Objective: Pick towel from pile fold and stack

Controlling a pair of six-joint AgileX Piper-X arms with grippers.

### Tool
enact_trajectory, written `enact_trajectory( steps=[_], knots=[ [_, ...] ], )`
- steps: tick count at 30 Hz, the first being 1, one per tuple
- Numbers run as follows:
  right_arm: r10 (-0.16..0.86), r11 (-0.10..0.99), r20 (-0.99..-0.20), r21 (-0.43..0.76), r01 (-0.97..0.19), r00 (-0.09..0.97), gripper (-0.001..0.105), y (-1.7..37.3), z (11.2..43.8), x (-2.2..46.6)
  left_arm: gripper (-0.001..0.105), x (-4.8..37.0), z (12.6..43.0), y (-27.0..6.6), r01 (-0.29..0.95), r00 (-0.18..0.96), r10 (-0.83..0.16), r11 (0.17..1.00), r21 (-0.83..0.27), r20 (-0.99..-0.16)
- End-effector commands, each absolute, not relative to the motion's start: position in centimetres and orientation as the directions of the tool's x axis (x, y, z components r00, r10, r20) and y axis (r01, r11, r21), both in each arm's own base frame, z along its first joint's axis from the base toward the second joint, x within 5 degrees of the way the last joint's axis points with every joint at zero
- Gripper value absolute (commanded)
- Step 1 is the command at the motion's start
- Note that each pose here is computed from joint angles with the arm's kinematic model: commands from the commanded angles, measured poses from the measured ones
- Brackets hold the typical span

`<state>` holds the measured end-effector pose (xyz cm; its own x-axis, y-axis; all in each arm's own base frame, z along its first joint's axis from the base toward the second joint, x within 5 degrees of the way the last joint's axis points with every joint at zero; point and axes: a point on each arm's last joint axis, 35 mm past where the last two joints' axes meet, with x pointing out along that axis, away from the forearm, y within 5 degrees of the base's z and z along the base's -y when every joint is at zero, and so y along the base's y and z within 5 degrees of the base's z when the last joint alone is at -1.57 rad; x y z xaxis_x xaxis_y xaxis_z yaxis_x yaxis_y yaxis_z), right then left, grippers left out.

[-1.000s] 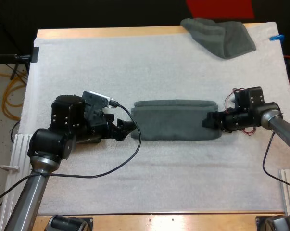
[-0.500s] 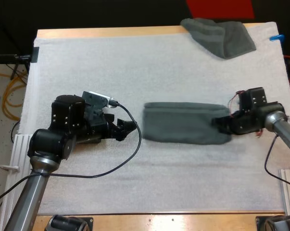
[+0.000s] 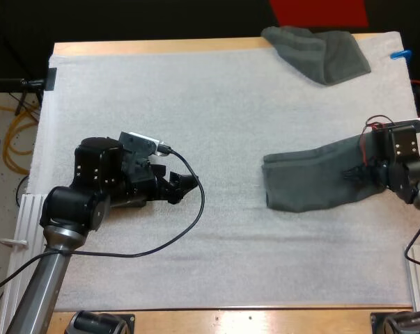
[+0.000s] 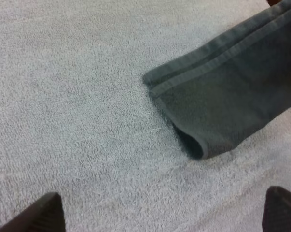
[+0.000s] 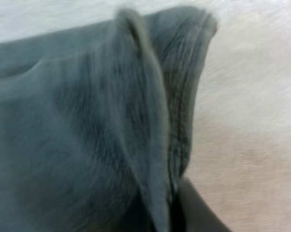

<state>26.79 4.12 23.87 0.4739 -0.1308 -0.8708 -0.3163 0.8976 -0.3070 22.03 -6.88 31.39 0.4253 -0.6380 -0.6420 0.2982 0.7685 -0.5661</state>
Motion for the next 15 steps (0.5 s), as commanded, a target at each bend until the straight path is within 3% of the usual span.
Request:
enact_trajectory(
  steps=[1,7,10,15],
  knots=[
    [-0.015,0.921,-0.88,-0.197,-0.336,0.475,0.0,4.9,24.1,26.6,0.079,21.9,31.6,-6.9,0.303,0.426,-0.647,0.761,-0.573,-0.633],
    [0.231,0.93,-0.872,0.067,-0.362,0.432,0.0,8.3,23.6,26.6,0.079,21.9,31.7,-7.0,0.314,0.411,-0.667,0.744,-0.59,-0.622],
    [0.297,0.914,-0.858,0.128,-0.384,0.42,0.0,10.2,23.0,26.8,0.079,21.8,31.7,-7.1,0.324,0.398,-0.684,0.728,-0.604,-0.611],
    [0.321,0.915,-0.86,0.173,-0.364,0.397,0.0,12.3,21.2,27.5,0.079,21.7,31.7,-7.1,0.331,0.377,-0.705,0.708,-0.623,-0.601]
  ],
)
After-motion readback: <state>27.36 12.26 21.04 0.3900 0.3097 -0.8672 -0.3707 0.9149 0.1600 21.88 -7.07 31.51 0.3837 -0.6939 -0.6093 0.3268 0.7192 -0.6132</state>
